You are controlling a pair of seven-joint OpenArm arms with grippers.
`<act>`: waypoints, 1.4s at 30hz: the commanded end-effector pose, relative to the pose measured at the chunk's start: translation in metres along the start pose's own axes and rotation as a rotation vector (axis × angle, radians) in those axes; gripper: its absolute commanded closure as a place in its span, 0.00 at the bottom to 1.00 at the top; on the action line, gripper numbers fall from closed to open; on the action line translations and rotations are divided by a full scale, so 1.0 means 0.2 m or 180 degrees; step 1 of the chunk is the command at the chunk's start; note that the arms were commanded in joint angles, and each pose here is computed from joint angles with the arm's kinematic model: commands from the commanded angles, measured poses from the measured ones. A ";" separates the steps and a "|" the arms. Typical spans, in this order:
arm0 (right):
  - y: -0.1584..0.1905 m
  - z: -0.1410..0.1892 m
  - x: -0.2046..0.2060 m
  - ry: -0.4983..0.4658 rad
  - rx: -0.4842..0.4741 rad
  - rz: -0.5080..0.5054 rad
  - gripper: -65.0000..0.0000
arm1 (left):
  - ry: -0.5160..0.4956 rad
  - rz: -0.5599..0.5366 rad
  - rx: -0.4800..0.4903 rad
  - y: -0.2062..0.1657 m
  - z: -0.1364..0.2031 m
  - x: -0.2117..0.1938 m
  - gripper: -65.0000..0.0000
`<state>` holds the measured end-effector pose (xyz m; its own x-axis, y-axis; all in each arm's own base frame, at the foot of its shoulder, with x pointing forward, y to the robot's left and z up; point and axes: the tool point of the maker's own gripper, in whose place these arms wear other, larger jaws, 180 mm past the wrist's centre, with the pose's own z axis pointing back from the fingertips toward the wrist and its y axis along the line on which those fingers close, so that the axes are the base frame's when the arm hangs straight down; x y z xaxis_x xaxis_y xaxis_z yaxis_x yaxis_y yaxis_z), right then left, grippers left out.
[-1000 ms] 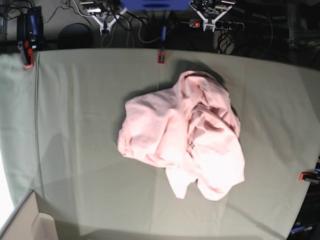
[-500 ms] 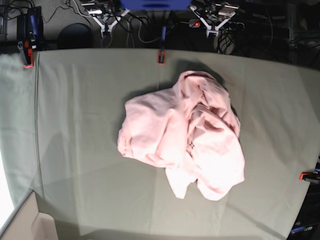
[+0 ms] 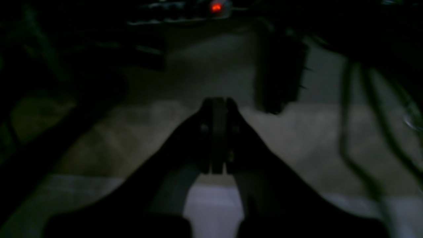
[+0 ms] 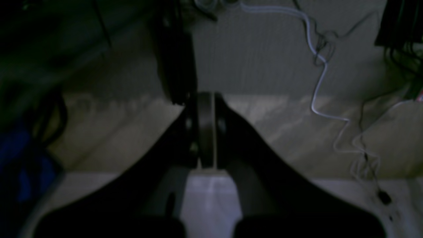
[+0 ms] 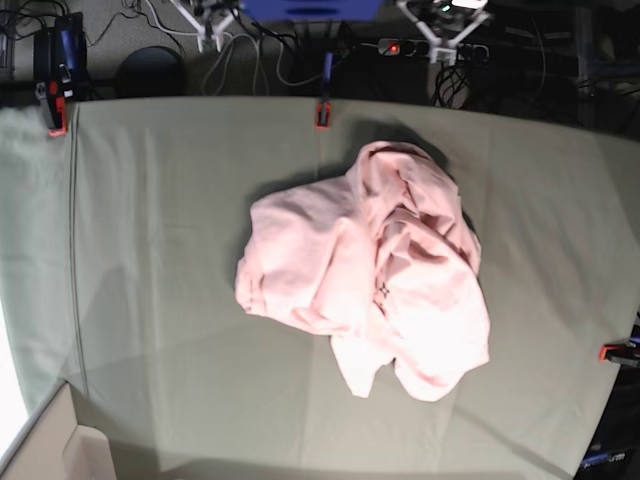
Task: Layout the t-shirt on the table in an organized manner, then fold the t-shirt properly
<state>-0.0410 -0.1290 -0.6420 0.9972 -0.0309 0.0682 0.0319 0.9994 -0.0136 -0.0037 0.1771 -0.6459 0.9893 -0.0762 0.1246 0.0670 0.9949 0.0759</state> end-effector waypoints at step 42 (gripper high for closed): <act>-0.05 1.17 1.05 -0.1918 -0.0041 0.0338 0.47 | -0.2121 0.0801 -0.0693 0.07 1.23 1.38 0.45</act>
<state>0.1498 -0.1418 -0.3995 0.7976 0.0798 0.5979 -0.0531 0.9967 -0.0622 0.2319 0.1533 -0.3765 0.7182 0.2031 0.6655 -0.0685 0.9724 -0.2229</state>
